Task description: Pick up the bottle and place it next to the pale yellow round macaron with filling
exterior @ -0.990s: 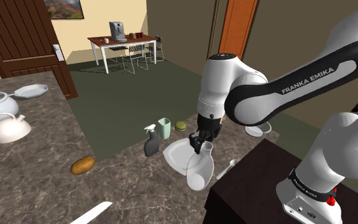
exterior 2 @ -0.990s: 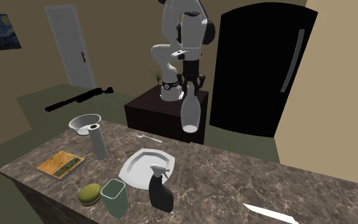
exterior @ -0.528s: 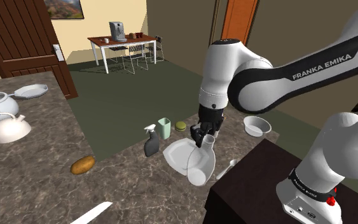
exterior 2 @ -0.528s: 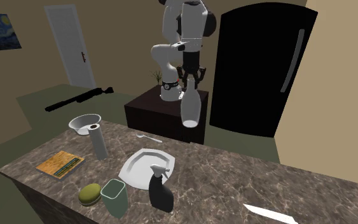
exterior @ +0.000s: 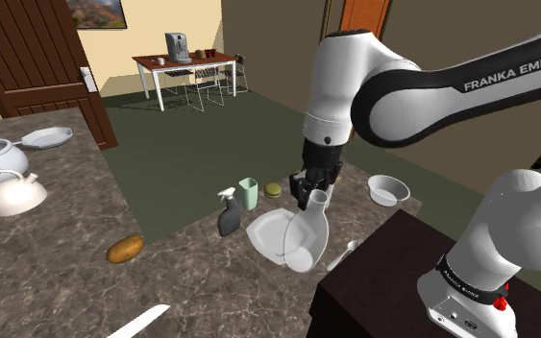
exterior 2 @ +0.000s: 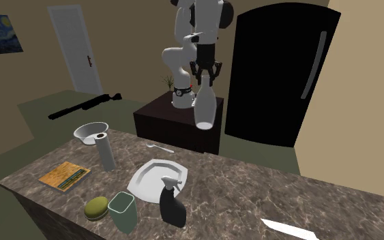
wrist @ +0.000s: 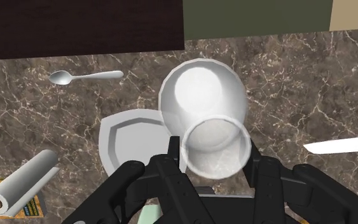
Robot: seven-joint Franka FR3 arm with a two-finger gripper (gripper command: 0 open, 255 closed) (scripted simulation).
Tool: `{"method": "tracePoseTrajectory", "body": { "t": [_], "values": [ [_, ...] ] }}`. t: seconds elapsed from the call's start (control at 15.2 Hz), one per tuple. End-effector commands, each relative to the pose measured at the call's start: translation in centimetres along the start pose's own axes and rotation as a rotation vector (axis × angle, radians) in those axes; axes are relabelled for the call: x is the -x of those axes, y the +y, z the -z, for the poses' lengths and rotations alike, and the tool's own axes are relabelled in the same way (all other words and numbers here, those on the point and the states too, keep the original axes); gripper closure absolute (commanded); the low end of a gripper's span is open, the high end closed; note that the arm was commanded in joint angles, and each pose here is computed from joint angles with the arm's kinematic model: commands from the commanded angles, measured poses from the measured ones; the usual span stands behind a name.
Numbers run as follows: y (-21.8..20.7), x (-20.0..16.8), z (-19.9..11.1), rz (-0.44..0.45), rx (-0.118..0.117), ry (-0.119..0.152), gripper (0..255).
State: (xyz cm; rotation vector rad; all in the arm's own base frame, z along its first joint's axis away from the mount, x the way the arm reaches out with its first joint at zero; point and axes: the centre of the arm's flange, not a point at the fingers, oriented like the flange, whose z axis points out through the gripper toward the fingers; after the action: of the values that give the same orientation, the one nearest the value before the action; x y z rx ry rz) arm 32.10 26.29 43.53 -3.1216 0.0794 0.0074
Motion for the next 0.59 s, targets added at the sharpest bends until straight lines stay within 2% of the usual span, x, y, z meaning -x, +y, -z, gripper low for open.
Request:
{"method": "tracePoseTrajectory", "body": {
  "t": [0.0,0.53],
  "values": [
    [0.0,0.0,1.2,0.0,0.0,0.0,255],
    [-0.1,0.0,5.4,0.0,0.0,0.0,255]
  ]
}}
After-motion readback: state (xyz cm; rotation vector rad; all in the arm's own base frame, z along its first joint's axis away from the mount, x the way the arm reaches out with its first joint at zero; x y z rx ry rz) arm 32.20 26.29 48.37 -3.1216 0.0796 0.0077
